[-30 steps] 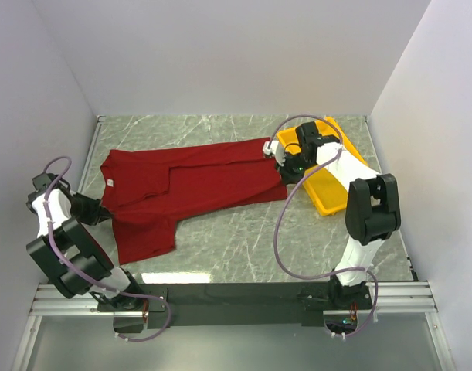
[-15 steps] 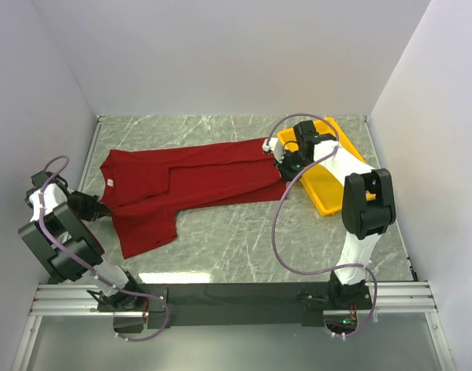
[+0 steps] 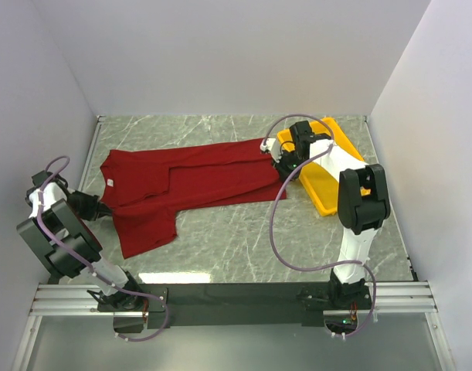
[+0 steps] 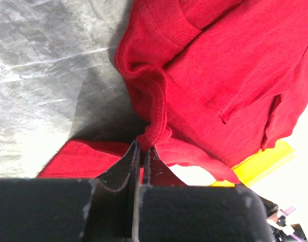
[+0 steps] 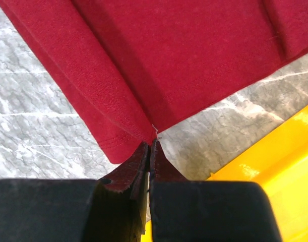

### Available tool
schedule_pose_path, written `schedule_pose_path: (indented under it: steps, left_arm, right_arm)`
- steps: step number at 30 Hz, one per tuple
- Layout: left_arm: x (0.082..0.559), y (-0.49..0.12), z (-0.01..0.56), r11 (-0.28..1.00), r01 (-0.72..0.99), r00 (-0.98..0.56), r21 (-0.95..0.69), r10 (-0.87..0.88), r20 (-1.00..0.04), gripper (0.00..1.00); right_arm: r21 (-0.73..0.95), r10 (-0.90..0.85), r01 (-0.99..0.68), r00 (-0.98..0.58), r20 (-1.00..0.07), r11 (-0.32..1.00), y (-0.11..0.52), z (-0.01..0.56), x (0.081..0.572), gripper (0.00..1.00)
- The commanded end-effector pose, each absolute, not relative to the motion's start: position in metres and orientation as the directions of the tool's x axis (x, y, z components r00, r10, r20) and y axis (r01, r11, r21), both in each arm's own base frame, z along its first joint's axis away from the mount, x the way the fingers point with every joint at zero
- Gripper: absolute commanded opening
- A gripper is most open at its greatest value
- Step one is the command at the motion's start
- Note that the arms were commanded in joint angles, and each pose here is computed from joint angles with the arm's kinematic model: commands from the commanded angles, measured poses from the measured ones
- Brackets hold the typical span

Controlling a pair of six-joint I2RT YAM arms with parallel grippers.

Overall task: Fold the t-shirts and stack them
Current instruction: Fold the tshirt

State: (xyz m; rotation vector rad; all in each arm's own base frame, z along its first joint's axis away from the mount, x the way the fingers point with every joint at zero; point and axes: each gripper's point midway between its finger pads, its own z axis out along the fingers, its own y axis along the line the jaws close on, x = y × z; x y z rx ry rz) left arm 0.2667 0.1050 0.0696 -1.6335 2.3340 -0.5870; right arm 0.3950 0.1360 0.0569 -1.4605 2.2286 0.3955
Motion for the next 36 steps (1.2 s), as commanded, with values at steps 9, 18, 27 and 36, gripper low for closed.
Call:
schedule_pose_path:
  steps: [9,18,27,36]
  left_arm:
    - [0.280,0.120,0.078,0.324,-0.821,-0.357,-0.470,-0.934,-0.019,0.01]
    - [0.278,0.119,0.074,0.319,-0.826,-0.354,-0.465,-0.935,-0.012,0.01]
    - [0.286,0.124,0.073,0.313,-0.824,-0.349,-0.472,-0.937,-0.012,0.01]
    - [0.297,0.130,0.075,0.308,-0.816,-0.350,-0.490,-0.937,-0.007,0.01]
  right_arm:
    - [-0.069,-0.785,-0.908,-0.317,-0.532,0.413,0.142,0.071,0.420,0.02]
    - [-0.068,-0.792,-0.911,-0.313,-0.524,0.406,0.143,0.067,0.421,0.03]
    - [-0.071,-0.793,-0.908,-0.321,-0.517,0.414,0.141,0.063,0.423,0.03]
    - [-0.080,-0.793,-0.903,-0.325,-0.515,0.422,0.140,0.063,0.426,0.03]
